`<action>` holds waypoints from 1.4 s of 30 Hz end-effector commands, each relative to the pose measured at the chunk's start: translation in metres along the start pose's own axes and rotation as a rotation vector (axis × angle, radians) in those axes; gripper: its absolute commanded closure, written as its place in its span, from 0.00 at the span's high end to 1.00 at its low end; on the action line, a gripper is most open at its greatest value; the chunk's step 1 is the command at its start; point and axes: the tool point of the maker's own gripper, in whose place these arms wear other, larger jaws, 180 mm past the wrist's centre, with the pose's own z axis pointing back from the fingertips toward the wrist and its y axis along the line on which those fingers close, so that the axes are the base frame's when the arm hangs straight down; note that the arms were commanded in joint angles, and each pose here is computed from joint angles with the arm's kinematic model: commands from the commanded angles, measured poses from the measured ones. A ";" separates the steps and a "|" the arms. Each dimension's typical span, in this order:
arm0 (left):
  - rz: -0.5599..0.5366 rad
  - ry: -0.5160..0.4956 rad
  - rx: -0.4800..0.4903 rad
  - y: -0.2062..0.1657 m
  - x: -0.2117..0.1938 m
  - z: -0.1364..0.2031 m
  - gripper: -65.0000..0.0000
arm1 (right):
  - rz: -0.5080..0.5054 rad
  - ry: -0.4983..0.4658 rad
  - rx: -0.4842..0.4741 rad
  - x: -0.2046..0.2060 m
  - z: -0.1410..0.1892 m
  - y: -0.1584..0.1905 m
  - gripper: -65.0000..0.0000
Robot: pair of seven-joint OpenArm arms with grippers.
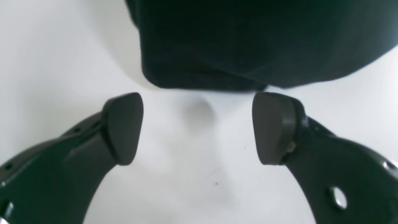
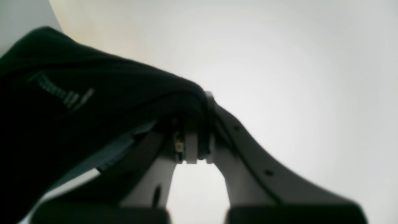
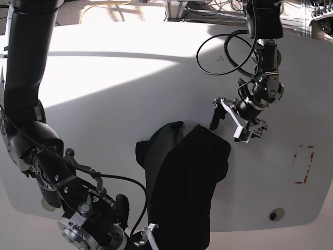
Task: Fold the T-shirt properly
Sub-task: 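Lift the shirt with the right gripper and drag it away from the left gripper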
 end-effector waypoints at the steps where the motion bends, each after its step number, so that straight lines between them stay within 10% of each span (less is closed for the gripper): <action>1: -0.009 -0.054 -0.001 0.002 0.017 0.001 0.78 | 0.024 -0.068 -0.132 0.030 0.013 -0.056 0.00; 15: 0.001 -0.094 0.055 0.021 0.029 0.012 0.78 | -0.068 -0.170 -0.321 0.087 0.045 -0.160 0.00; 42: 0.182 -0.245 -0.021 0.011 0.056 0.015 0.78 | -0.090 -0.203 -0.217 0.117 0.030 -0.124 0.00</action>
